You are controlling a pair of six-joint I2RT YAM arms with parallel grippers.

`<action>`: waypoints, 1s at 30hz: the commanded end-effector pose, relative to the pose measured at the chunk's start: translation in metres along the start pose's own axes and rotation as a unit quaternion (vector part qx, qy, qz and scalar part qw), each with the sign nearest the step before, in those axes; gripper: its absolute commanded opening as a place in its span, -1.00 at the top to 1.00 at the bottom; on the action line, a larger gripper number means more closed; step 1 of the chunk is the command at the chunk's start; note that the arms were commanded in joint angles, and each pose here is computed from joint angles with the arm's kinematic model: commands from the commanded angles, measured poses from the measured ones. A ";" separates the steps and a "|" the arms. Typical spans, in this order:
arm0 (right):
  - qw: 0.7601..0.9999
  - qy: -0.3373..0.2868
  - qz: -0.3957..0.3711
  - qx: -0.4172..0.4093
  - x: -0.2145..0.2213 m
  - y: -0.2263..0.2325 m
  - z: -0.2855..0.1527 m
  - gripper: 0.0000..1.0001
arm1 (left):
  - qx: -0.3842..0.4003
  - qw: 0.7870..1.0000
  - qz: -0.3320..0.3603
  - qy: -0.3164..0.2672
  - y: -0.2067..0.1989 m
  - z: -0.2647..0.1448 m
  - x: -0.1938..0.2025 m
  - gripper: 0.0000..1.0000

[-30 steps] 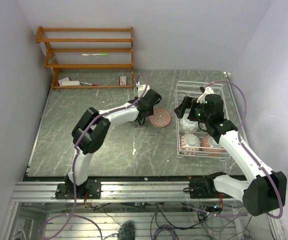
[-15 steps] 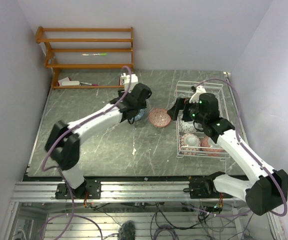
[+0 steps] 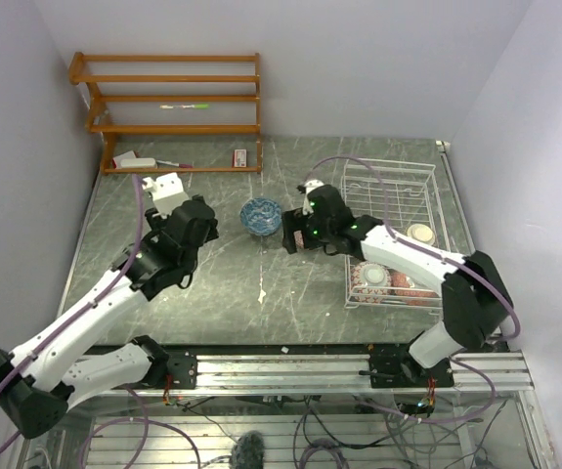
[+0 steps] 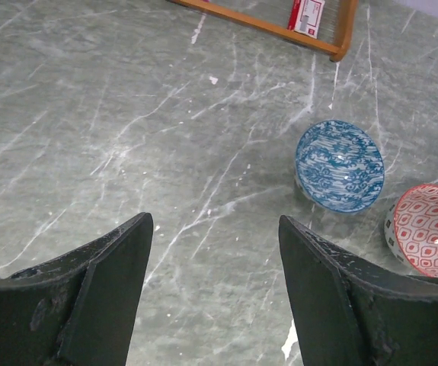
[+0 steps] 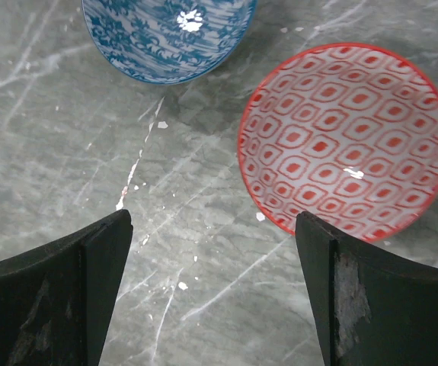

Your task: Load the bowls into the dish rack

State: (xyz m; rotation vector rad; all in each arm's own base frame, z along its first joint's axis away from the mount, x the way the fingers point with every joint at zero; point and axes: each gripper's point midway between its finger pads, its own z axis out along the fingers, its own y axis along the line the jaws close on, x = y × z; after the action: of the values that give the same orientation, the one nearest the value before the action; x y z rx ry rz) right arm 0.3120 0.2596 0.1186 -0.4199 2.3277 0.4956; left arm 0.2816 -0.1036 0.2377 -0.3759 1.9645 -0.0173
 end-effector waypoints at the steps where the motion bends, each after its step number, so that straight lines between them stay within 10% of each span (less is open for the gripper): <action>1: 0.997 -0.003 -0.046 0.062 -0.004 -0.004 0.014 -0.74 | -0.022 1.000 0.006 -0.006 0.026 -0.013 0.001 -0.56; 12: 0.987 0.034 -0.094 0.127 0.012 -0.029 0.049 -0.35 | -0.002 1.000 0.000 0.002 0.042 -0.024 0.016 -0.56; 30: 0.988 0.031 -0.102 0.114 0.008 -0.023 0.058 1.00 | 0.007 1.000 -0.001 0.002 0.038 -0.023 0.016 -0.57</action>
State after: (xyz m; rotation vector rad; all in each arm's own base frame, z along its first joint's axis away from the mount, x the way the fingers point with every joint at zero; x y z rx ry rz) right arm 0.3480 0.2576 0.0565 -0.5839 2.3545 0.0675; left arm 0.2443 -0.0732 0.2240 -0.3698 1.9764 -0.0182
